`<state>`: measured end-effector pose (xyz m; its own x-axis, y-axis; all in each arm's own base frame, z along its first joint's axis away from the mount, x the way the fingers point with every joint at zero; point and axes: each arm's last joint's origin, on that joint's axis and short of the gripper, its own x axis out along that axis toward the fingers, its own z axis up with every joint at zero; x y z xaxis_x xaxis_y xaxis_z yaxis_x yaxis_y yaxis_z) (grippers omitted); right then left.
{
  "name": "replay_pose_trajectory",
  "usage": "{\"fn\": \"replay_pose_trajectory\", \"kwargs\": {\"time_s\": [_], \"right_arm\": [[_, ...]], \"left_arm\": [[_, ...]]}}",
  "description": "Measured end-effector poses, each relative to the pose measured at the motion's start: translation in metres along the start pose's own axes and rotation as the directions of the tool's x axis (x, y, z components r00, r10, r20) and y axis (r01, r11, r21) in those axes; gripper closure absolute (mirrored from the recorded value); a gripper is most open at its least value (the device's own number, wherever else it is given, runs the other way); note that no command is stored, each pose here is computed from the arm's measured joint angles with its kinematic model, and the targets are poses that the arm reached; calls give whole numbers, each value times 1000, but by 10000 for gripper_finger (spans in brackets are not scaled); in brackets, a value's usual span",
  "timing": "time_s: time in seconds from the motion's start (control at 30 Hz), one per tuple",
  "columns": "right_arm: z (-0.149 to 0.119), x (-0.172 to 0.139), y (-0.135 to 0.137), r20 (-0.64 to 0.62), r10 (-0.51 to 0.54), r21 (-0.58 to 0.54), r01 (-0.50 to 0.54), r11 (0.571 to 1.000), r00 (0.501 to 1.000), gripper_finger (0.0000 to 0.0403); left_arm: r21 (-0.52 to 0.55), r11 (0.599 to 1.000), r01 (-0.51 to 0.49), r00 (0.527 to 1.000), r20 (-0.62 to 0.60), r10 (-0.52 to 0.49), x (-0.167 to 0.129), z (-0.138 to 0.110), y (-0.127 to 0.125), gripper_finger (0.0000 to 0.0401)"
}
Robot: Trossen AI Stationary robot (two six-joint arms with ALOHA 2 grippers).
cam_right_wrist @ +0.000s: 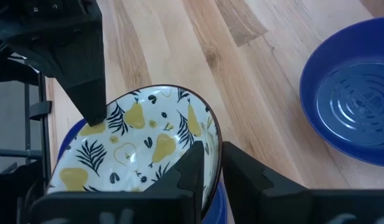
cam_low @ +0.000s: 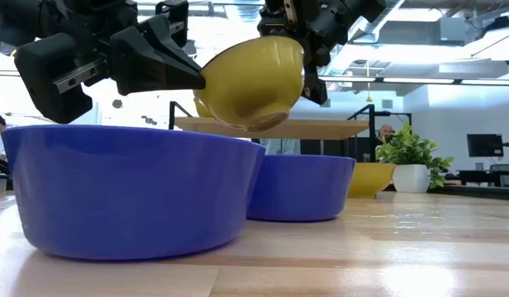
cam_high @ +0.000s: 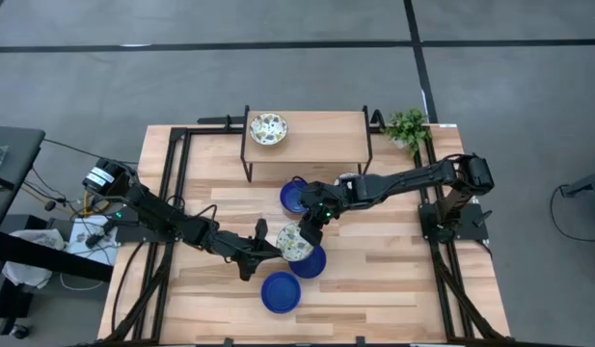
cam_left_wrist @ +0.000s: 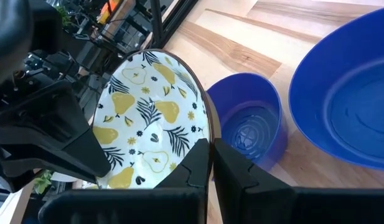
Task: Pick & Place Mini bowls
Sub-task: Put the bottom white patterned bowl on top of the white patterned bowl on the shelf
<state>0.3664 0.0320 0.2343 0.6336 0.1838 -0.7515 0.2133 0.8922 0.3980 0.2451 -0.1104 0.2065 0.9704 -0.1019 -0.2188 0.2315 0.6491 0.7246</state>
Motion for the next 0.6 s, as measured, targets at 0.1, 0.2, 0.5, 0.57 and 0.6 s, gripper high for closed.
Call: {"fn": "replay_pose_trajectory", "kwargs": {"time_s": [0.1, 0.2, 0.5, 0.57, 0.6], "right_arm": [[0, 0, 0, 0, -1, -5, 1, 1000, 1000, 353], [0, 0, 0, -3, -2, -6, 2, 1000, 1000, 352], [0, -1, -6, -21, -20, 8, 20, 1000, 1000, 351], [0, -1, -6, -22, -20, 8, 21, 1000, 1000, 348], [0, -1, -6, -22, -21, 8, 21, 1000, 1000, 345]], "left_arm": [[0, 1000, 0, 1000, 0, 0, 0, 0, 0, 391], [0, 1000, 0, 1000, -1, 0, 0, 0, 0, 391], [-6, 1000, -5, 1000, -7, 4, 0, 0, 0, 391], [-6, 1000, -4, 1000, -6, 4, 0, 0, 0, 391], [-7, 1000, -4, 1000, -7, 4, 0, 0, 0, 391]]}}
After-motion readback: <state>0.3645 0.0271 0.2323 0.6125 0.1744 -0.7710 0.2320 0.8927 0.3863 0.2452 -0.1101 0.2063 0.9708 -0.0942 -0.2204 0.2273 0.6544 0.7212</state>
